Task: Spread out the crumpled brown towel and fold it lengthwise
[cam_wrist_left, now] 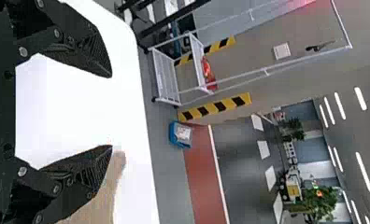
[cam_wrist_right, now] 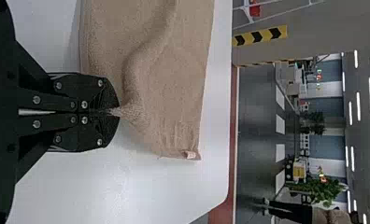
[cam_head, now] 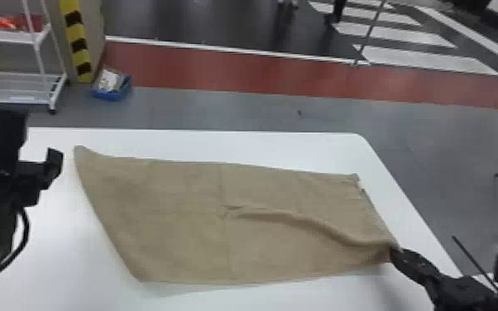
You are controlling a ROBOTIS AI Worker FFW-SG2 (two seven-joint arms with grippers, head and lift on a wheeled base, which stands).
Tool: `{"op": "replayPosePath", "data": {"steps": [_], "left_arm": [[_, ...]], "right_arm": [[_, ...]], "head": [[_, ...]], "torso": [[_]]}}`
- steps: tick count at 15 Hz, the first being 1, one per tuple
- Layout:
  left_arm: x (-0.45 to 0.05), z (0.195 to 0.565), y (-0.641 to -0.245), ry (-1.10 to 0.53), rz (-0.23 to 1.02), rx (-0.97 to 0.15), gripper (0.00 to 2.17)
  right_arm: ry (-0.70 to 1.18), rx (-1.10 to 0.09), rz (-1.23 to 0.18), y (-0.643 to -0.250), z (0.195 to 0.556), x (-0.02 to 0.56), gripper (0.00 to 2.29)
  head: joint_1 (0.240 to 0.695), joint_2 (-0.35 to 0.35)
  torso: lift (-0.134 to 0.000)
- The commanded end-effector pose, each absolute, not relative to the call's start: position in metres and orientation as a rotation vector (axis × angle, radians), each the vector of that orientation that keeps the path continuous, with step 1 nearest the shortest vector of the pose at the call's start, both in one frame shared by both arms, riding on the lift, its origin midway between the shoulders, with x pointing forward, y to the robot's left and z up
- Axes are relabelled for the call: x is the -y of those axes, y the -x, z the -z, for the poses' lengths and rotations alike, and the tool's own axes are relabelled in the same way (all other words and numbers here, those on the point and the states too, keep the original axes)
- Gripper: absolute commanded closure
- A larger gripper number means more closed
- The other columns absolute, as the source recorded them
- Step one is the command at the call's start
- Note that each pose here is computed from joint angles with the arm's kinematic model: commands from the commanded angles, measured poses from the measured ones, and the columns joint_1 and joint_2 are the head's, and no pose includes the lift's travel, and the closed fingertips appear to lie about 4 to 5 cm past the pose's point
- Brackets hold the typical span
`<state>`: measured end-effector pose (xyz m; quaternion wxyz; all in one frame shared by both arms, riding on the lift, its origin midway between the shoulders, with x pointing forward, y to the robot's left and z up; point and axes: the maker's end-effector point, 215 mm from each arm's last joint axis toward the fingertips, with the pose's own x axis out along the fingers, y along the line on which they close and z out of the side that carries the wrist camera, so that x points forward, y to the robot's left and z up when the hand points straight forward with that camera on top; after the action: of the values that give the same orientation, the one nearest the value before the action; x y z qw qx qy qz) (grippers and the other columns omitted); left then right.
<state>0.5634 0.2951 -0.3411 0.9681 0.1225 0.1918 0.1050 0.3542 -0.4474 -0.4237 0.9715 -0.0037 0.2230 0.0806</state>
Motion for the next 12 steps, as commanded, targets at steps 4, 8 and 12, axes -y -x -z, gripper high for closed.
{"op": "replayPosePath", "data": {"steps": [4, 8, 12], "left_arm": [[-0.298, 0.341, -0.471, -0.031, -0.066, -0.413, 0.03], [-0.212, 0.346, -0.422, 0.108, 0.103, -0.452, 0.14], [-0.151, 0.370, -0.401, 0.045, 0.164, -0.442, 0.27]], "right_arm": [[0.007, -0.457, -0.172, -0.360, 0.435, 0.440, 1.45], [0.005, -0.471, -0.188, -0.363, 0.443, 0.431, 1.45], [0.005, -0.477, -0.175, -0.359, 0.444, 0.439, 1.45]], "head": [[0.695, -0.161], [0.695, -0.219], [0.695, -0.337]], "torso": [[-0.125], [-0.125], [-0.125]]}}
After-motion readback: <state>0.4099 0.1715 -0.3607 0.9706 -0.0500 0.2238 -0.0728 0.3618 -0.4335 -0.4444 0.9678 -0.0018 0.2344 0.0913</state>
